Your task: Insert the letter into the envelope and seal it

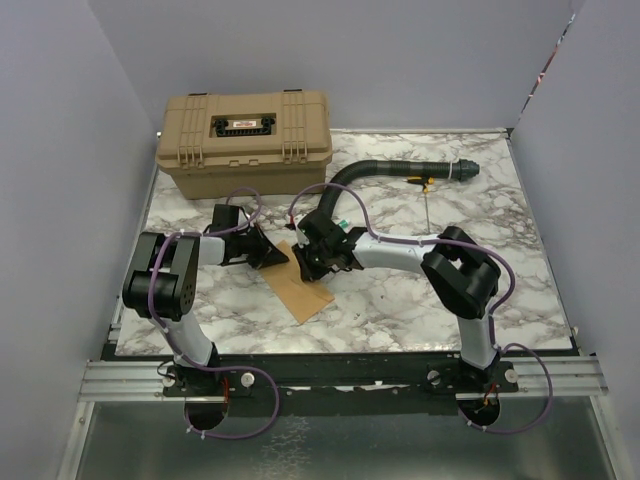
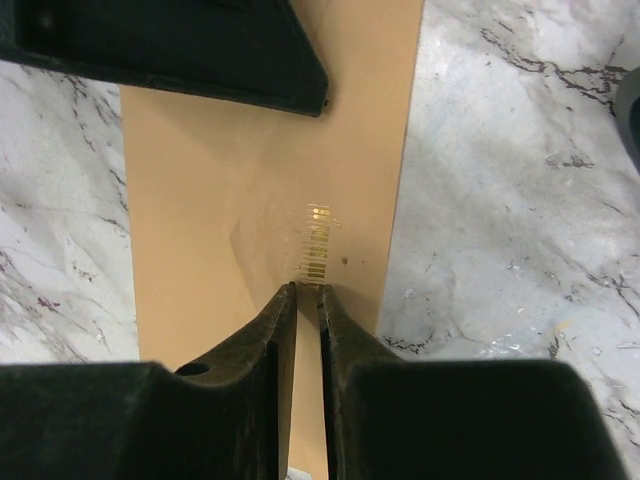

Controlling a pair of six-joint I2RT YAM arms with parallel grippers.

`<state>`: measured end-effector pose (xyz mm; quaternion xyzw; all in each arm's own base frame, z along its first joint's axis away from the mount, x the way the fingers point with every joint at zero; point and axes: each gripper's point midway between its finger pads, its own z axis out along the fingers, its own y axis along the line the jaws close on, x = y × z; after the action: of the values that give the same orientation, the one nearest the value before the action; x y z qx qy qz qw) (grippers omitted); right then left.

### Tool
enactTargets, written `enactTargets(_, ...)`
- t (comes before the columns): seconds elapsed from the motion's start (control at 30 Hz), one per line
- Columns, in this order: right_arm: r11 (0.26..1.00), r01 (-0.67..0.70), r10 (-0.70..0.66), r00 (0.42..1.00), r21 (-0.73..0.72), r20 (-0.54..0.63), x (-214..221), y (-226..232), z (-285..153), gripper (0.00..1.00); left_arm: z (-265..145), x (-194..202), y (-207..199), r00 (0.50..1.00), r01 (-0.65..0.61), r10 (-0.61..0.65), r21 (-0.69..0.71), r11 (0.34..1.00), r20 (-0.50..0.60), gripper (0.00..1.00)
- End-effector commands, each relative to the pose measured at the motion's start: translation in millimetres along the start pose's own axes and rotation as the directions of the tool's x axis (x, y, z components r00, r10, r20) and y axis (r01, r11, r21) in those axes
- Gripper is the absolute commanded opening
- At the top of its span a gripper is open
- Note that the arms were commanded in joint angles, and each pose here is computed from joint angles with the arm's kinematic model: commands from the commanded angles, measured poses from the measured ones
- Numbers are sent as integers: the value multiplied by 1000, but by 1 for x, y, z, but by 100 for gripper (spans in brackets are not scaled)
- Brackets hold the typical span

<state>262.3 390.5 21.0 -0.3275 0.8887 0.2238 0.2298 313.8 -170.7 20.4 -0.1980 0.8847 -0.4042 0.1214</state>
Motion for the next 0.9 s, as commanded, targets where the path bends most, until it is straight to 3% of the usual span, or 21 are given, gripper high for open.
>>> enactTargets(0.0, 990, -26, 35, 997, 137, -66, 15, -30, 2, 17, 5, 29, 52, 998, 46, -52, -163, 986, -34, 0)
enactTargets(0.3, 978, -53, 68, 995, 199, -67, -22, -31, 14, 11, 2, 49, 80, 990, 120, -133, -246, 962, -37, 0)
enactTargets(0.53, 985, -33, 44, 997, 170, -61, -33, -16, 27, 6, 2, 50, 85, 982, 177, -187, -268, 947, -11, 0)
enactTargets(0.87, 989, 48, -42, 998, 137, -41, -35, 3, 32, 11, 4, 54, 89, 973, 223, -232, -265, 938, -1, 0)
